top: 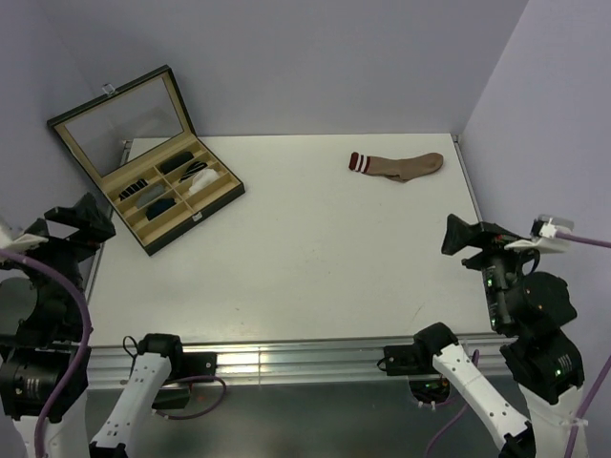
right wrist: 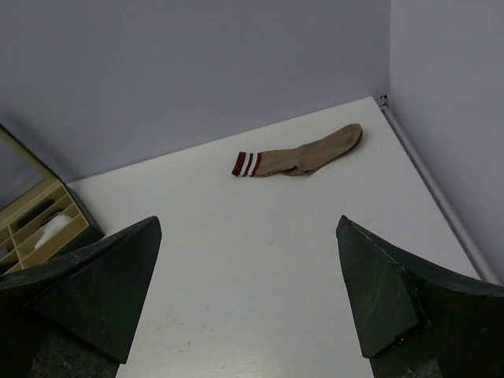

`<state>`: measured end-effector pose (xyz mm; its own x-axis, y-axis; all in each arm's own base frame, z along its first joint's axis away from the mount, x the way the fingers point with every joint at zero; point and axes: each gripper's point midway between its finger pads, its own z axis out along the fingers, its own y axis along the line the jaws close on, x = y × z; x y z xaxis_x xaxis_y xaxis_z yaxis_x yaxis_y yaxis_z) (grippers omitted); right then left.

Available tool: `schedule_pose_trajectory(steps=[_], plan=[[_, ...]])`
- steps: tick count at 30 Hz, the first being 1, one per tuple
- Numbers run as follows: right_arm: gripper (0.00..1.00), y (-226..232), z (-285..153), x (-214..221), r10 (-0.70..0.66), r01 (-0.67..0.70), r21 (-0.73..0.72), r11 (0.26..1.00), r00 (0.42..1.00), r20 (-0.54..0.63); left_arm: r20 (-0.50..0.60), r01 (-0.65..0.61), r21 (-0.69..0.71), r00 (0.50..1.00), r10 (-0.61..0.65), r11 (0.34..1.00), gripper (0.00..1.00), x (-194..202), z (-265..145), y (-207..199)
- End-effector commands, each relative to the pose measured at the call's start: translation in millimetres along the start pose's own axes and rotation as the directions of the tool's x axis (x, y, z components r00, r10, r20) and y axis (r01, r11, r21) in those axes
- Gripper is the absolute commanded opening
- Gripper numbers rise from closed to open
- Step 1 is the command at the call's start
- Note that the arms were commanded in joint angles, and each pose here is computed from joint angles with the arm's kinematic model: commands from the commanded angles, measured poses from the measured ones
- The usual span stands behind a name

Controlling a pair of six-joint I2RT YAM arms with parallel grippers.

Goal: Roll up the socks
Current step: Reset both arms

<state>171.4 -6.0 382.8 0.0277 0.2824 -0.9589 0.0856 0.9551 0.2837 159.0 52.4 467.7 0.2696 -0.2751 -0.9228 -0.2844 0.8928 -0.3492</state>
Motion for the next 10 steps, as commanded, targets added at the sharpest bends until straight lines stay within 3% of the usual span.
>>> schedule_pose_trajectory(steps=[1,10], plan=[[1.0,-20.5,-10.7,-5.9,-0.026,0.022,0.064,0.998,0.998,0.061,0.033,0.007,-0.106,0.999,-0.003,0.994,0.99,-11.2,-11.4,23.2],[1.0,-33.7,-24.9,-9.2,-0.007,-0.002,0.084,0.996,0.994,0.113,0.15,0.086,-0.153,0.987,-0.063,0.984,0.99,-25.8,-29.6,43.8]])
